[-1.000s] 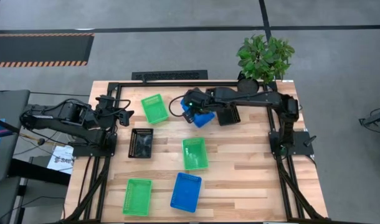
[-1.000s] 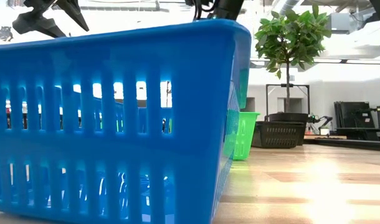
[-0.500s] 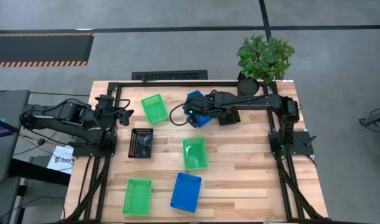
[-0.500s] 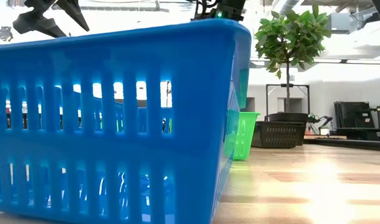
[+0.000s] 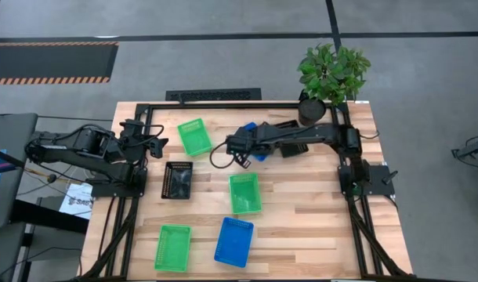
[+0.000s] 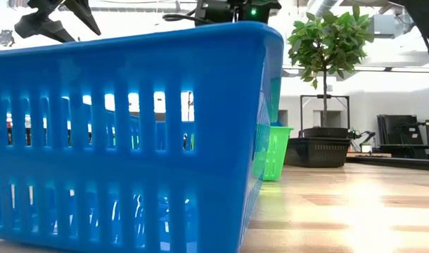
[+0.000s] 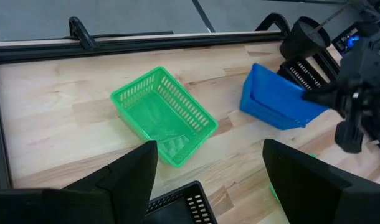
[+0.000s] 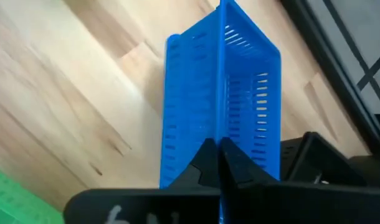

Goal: Stack baskets by color
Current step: Stack the middle blue bin on top of the top blue bin

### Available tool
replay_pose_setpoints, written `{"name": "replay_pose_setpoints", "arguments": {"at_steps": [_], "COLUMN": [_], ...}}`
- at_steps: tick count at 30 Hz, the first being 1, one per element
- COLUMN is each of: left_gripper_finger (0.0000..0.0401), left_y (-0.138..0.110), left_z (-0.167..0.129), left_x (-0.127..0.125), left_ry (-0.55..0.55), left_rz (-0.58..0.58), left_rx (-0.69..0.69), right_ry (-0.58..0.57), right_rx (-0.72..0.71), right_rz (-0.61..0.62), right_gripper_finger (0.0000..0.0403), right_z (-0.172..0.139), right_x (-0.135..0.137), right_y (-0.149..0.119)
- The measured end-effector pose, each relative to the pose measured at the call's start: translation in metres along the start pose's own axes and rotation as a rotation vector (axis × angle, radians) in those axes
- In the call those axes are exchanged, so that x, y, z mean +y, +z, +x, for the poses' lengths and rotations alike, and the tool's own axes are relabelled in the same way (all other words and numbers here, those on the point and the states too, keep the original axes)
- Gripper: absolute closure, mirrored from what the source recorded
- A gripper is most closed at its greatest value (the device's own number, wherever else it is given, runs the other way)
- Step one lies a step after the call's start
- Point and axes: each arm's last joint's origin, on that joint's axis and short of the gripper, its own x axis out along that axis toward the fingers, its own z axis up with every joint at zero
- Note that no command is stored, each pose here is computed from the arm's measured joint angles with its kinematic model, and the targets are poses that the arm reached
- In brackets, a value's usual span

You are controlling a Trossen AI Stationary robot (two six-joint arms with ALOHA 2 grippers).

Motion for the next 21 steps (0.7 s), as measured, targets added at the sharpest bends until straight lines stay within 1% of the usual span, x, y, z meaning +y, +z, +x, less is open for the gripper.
{"name": "replay_pose_setpoints", "arguments": {"at_steps": [6,8,11,15,18,21], "left_gripper_finger": [0.0123,0.0123,0.0123,0.0123,0.0123,0.0123], "left_y": [0.0,0.0,0.0,0.0,0.0,0.0], "left_z": [0.0,0.0,0.0,0.0,0.0,0.0], "left_x": [0.0,0.0,0.0,0.0,0.0,0.0], "left_ry": [0.0,0.0,0.0,0.002,0.003,0.004], "left_rz": [0.001,0.001,0.001,0.001,0.001,0.006], "left_rx": [0.0,0.0,0.0,-0.004,-0.009,-0.009], "right_ry": [-0.018,-0.026,-0.048,-0.118,-0.121,-0.133], "right_rx": [0.0,-0.001,-0.006,-0.04,-0.052,-0.03], "right_rz": [-0.003,-0.023,-0.058,-0.117,-0.129,-0.146], "right_gripper_finger": [0.0402,0.0402,0.0402,0.0402,0.0402,0.0402], "right_z": [0.002,0.001,-0.007,-0.023,-0.026,-0.026], "right_x": [0.0,-0.001,-0.004,-0.009,-0.01,-0.012], "right_y": [0.0,-0.001,0.0,0.005,0.007,0.005]}}
